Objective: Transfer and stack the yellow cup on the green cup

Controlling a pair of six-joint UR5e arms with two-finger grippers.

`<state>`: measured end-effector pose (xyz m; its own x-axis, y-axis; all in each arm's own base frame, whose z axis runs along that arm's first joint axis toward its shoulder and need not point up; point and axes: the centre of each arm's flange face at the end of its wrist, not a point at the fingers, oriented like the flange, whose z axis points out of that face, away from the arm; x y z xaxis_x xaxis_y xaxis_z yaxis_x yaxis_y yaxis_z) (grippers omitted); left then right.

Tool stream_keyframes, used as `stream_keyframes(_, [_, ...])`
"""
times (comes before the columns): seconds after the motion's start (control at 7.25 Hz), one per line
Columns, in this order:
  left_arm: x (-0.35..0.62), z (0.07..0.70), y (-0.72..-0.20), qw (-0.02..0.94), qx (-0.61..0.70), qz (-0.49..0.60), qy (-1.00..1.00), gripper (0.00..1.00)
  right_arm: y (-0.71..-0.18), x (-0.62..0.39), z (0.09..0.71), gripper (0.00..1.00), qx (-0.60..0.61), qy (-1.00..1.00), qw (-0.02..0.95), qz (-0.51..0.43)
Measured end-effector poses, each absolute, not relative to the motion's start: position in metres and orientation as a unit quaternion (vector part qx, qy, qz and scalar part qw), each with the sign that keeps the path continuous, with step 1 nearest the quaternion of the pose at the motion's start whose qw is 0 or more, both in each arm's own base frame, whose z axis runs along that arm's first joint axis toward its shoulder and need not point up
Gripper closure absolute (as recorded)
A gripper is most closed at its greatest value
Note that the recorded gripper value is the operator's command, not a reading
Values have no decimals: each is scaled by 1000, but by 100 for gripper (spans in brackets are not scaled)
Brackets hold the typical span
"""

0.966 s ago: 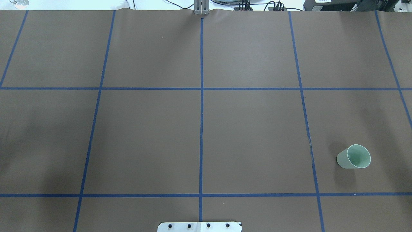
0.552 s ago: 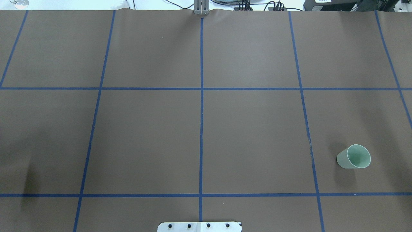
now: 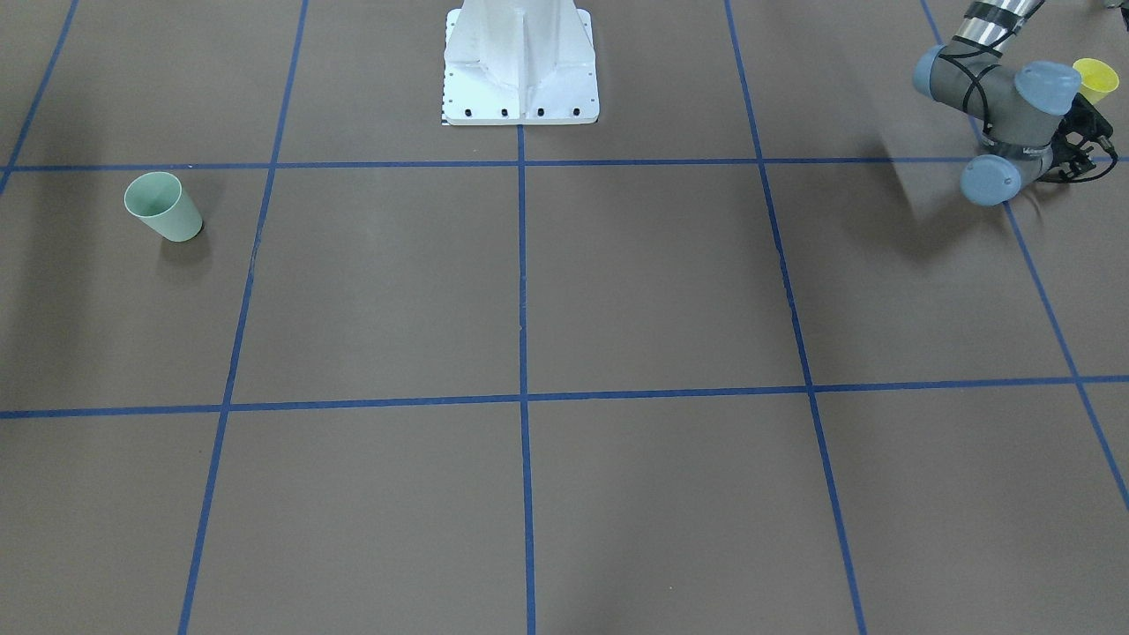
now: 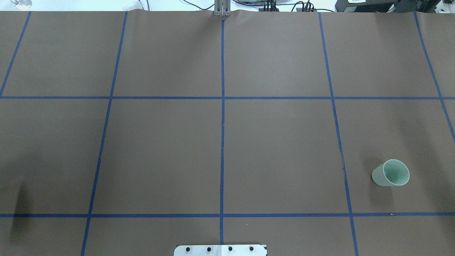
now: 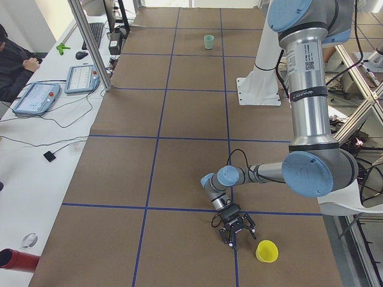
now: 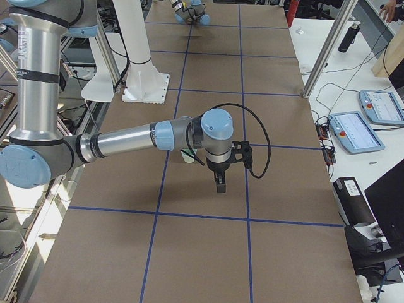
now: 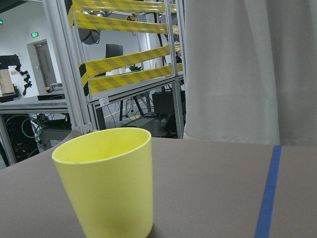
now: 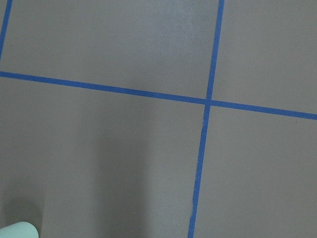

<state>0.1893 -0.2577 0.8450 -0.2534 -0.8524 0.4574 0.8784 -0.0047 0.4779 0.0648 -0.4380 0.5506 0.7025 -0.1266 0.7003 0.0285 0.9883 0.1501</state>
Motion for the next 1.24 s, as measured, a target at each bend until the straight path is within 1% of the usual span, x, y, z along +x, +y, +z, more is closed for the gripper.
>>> stream_keyframes(0.83, [156,857,-231,581,-20,-697,-420,0,-438,65,546,1,68,-385,919,-44])
stream_keyframes(1.24, [153,859,-225,576,-26,-698,-425,0,-437,64,545,1,68,-389,918,-44])
